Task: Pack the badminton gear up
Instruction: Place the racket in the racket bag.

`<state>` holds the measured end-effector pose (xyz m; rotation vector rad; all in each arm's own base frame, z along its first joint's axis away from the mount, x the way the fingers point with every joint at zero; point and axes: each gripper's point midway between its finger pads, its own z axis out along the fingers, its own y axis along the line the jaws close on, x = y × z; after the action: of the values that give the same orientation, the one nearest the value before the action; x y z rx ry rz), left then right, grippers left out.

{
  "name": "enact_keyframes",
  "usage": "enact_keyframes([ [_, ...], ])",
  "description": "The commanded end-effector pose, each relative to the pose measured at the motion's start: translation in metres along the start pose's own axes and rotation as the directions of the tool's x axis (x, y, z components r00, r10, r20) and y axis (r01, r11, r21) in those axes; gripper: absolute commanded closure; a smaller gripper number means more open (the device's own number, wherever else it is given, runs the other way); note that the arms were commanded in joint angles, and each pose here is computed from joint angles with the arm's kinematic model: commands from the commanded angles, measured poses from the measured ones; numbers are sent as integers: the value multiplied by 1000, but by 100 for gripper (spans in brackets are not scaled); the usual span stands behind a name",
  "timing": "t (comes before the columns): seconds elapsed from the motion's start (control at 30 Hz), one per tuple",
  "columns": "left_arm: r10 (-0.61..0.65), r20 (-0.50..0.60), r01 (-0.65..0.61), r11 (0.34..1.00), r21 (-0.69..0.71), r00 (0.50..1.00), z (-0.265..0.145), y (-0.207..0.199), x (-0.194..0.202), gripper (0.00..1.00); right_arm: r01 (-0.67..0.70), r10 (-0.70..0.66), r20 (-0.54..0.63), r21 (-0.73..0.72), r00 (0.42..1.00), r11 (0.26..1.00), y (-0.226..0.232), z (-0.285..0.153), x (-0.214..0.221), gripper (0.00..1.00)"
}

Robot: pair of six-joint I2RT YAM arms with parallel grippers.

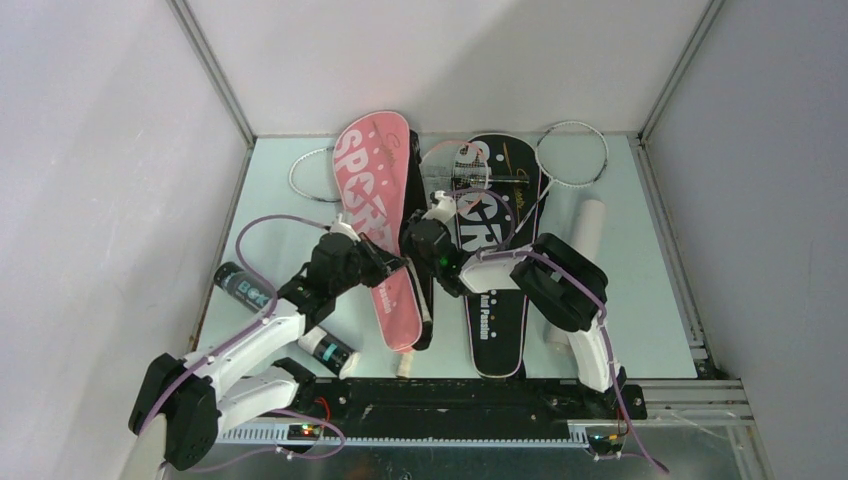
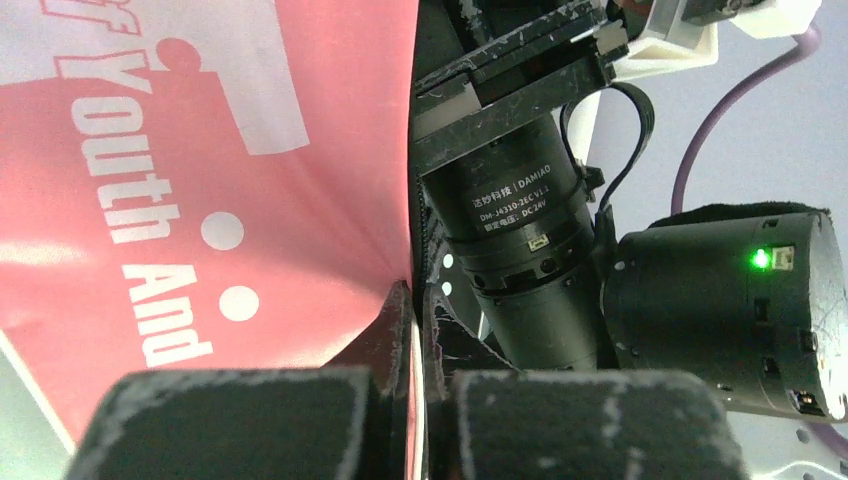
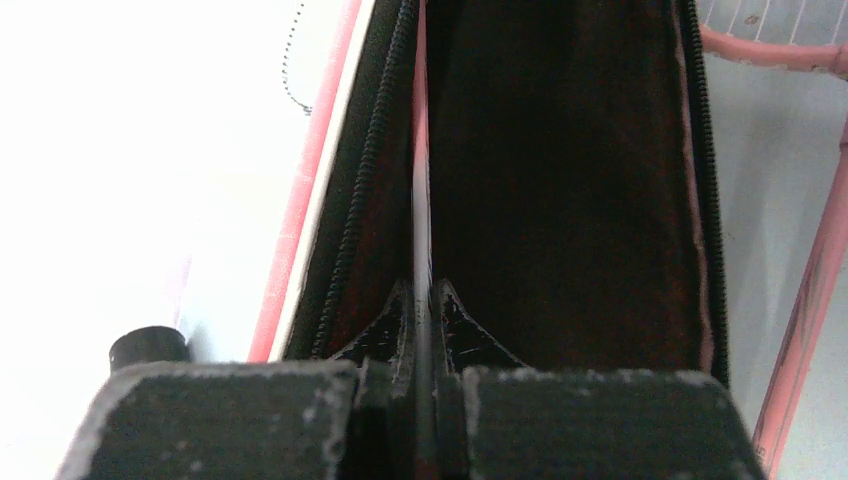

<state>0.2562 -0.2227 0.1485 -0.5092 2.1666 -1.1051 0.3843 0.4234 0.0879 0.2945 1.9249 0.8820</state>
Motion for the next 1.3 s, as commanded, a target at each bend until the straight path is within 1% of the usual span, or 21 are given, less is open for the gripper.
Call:
enact_keyframes([
  [0.0, -21, -40, 28, 984, 174, 999, -13, -44, 5, 100, -46, 49, 217, -20, 975, 999, 17, 6, -44, 100],
  [0.07, -30, -35, 35, 985, 171, 999, -11, -40, 6, 100, -50, 54, 211, -23, 976, 998, 17, 6, -43, 97],
  [0.13, -37, -31, 41, 988, 152, 999, -8, -33, 6, 100, -36, 42, 203, -33, 978, 999, 22, 3, -45, 87],
  [0.2, -51, -27, 54, 989, 137, 998, -4, -25, 6, 100, -7, 12, 181, -26, 983, 1000, 26, -2, -46, 69],
  [0.23, -55, -21, 57, 988, 143, 998, -3, -26, 5, 100, 18, -16, 161, -10, 987, 1000, 23, -3, -44, 64],
  [0.27, -65, -22, 67, 989, 131, 998, -1, -20, 6, 100, 22, -18, 143, -28, 990, 999, 29, -7, -47, 55],
  [0.3, -69, -16, 71, 988, 138, 997, -1, -20, 4, 100, 44, -40, 100, -37, 994, 998, 29, -10, -41, 52],
  [0.33, -75, -17, 77, 988, 134, 997, 1, -16, 5, 100, 44, -39, 99, -54, 994, 998, 34, -14, -48, 46],
  [0.4, -73, -4, 73, 984, 163, 997, 1, -22, 1, 100, 72, -70, 45, -53, 997, 996, 29, -21, -45, 42],
  [0.5, -46, 21, 43, 992, 121, 999, 3, -15, -4, 100, 82, -85, -38, -74, 996, 994, 24, -30, -46, 39],
  [0.57, -33, 38, 29, 995, 99, 999, 3, -10, -8, 100, 92, -98, -67, -83, 993, 992, 20, -40, -52, 41],
  [0.63, -23, 52, 19, 997, 73, 998, 3, -1, -12, 100, 106, -111, -83, -62, 990, 992, 14, -52, -64, 43],
  [0.73, -13, 59, 10, 999, 52, 998, 4, 7, -14, 100, 105, -108, -131, -24, 986, 994, -2, -56, -67, 48],
  [0.8, -4, 62, 2, 999, 42, 998, 4, 11, -15, 100, 78, -78, -156, -11, 985, 997, -12, -54, -69, 50],
  [0.93, 25, 60, -26, 999, 22, 998, 4, 16, -14, 100, 23, -16, -193, 36, 981, 999, -35, -45, -65, 51],
  [1.1, 49, 52, -49, 999, 1, 997, 2, 24, -11, 100, -9, 35, -224, 115, 974, 993, -60, -30, -58, 44],
  [1.27, 56, 57, -56, 998, -11, 997, 0, 31, -9, 100, -57, 97, -268, 153, 959, 987, -78, -15, -38, 44],
])
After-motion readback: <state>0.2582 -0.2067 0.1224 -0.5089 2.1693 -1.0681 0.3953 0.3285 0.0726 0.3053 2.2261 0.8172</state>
